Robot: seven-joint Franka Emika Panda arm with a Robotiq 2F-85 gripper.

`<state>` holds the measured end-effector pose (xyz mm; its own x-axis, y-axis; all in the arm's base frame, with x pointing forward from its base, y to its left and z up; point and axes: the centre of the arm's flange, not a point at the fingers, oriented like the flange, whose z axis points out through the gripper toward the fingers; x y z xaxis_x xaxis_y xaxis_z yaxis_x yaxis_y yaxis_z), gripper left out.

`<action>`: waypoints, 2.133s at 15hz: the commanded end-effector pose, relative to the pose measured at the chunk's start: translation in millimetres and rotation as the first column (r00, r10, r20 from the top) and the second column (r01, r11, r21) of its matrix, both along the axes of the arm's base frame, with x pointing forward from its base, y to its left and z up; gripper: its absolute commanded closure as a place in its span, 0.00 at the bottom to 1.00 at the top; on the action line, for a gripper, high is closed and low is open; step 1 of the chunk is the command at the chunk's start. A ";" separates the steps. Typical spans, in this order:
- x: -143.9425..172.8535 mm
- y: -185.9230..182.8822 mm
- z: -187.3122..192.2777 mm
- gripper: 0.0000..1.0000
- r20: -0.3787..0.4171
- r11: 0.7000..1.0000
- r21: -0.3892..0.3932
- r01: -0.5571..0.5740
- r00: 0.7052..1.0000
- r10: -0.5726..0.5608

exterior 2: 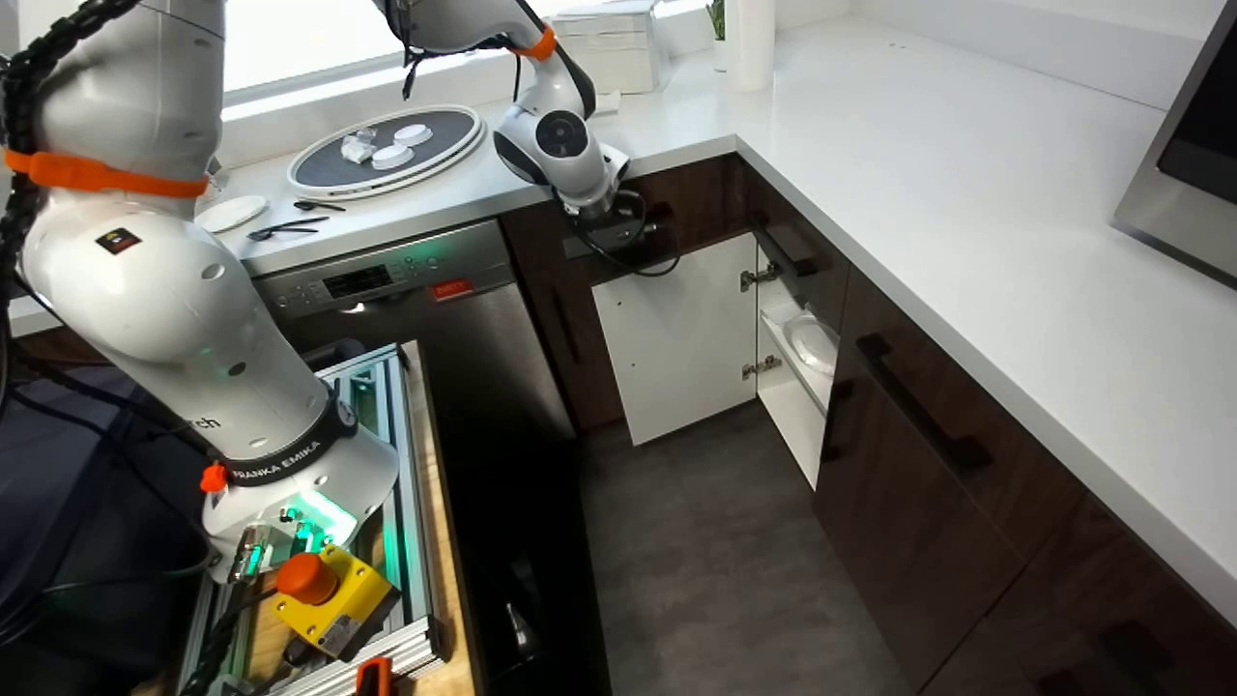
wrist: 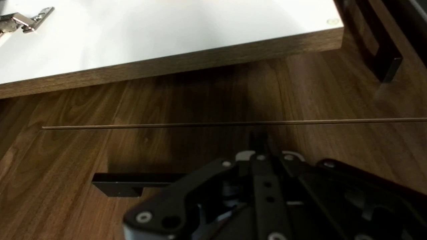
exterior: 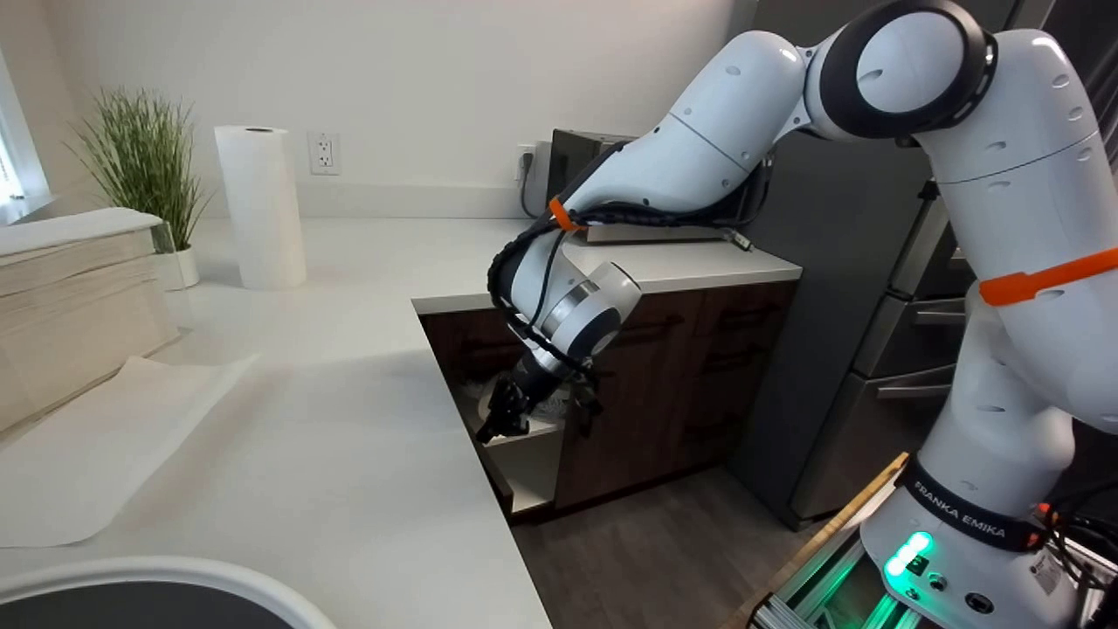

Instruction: Close the cabinet door

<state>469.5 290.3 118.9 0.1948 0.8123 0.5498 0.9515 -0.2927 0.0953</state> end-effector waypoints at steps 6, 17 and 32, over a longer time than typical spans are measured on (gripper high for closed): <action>-1.9 11.4 -46.5 1.00 0.062 1.000 -0.001 -0.010 0.998 0.010; 2.1 13.2 -88.5 1.00 0.136 0.998 -0.051 -0.045 0.989 0.052; 26.8 -31.2 -89.4 1.00 0.190 0.985 -0.172 -0.029 0.980 0.062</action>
<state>491.7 279.7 32.9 0.0881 0.8830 0.4610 0.9353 -0.2326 0.2668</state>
